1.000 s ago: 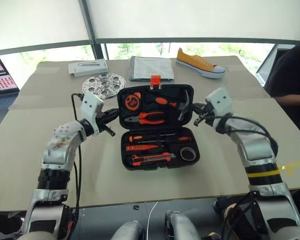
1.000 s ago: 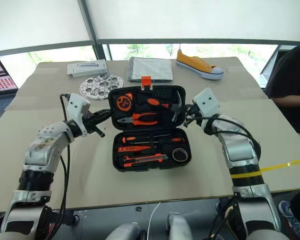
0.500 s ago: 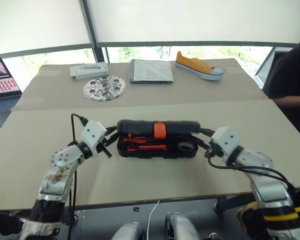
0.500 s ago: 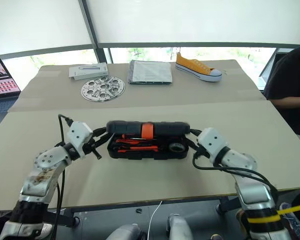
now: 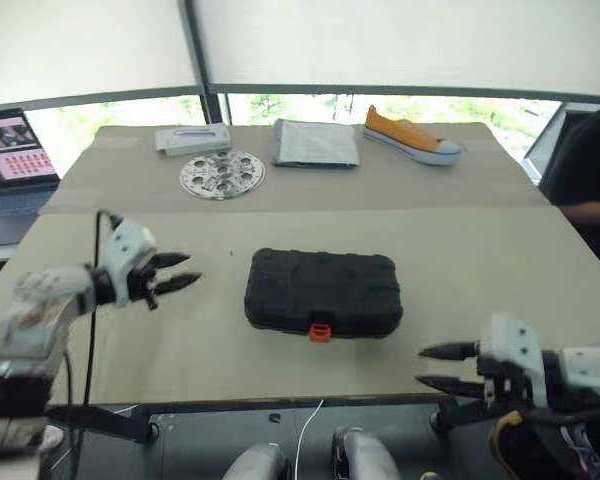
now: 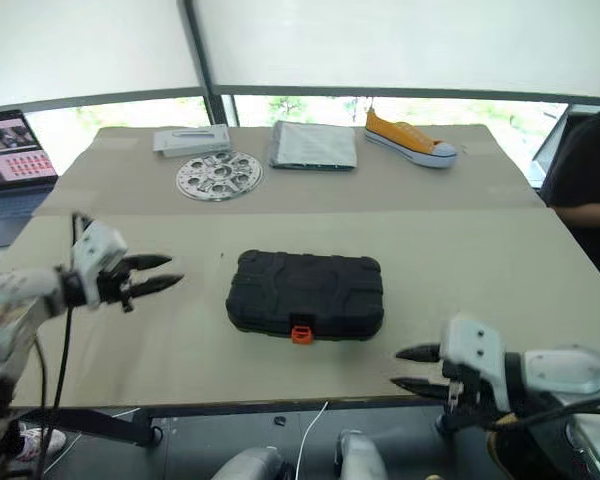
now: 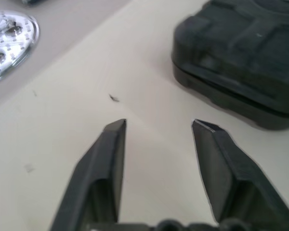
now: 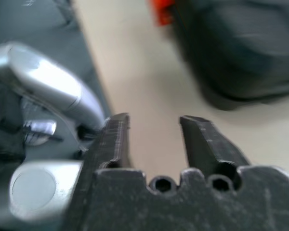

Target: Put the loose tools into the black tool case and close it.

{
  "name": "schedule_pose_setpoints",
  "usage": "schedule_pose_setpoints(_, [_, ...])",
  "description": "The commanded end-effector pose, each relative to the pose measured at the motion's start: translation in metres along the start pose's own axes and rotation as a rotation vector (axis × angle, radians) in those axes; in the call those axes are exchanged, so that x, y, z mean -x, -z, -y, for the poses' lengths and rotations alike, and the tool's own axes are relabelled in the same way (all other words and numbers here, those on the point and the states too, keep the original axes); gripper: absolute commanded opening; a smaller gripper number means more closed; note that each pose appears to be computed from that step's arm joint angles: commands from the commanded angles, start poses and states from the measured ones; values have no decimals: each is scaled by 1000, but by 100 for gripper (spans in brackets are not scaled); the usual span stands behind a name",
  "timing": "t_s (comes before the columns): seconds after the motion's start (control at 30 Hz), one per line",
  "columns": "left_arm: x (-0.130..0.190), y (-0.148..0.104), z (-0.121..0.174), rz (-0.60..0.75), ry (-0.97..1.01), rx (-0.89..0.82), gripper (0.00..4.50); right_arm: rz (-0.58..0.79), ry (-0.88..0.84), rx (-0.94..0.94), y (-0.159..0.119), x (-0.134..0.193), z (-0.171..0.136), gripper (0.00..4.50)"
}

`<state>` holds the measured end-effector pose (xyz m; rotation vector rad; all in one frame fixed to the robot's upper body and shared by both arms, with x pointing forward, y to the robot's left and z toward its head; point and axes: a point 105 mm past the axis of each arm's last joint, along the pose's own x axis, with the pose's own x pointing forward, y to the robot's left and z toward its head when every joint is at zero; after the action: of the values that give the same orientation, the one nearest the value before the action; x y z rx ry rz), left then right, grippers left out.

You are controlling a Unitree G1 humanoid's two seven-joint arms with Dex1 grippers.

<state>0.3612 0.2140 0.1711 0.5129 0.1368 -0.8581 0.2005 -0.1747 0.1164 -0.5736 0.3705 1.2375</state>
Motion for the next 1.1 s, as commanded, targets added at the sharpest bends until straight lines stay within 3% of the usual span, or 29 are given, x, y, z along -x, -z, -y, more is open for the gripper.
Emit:
schedule_pose_setpoints(0.03, [-37, -2, 1, -18, 84, -102, 42, 1, -2, 81, -5, -11, 5, 24])
schedule_pose_setpoints(0.07, [-49, -5, 2, -16, 107, -126, 4, 4, -6, 86, -5, -15, 6, 0])
schedule_pose_setpoints(0.37, [-106, -17, 22, -35, 235, -306, 4, -26, 91, 152, -1, -46, 45, 0])
schedule_pose_setpoints(0.47, [-104, -19, 38, -26, 370, -375, 4, -14, 183, 176, -7, -49, 68, 0])
schedule_pose_setpoints(0.63, [-78, 1, 55, -87, 576, -438, 4, -16, 350, 155, -7, -41, 103, 0])
schedule_pose_setpoints(0.77, [-72, -20, 47, -4, 538, -359, 4, 7, 325, 128, -8, -34, 96, 0])
schedule_pose_setpoints(0.93, [-61, -87, 51, 191, 631, -131, 4, 79, 224, 44, -15, -19, 65, 0])
schedule_pose_setpoints(1.0, [-59, -96, 64, 199, 693, -118, 4, 88, 188, 22, -16, -16, 53, 0])
schedule_pose_setpoints(1.1, [-78, -85, 104, 161, 798, -208, 4, 95, 142, 6, -15, -21, 31, 0])
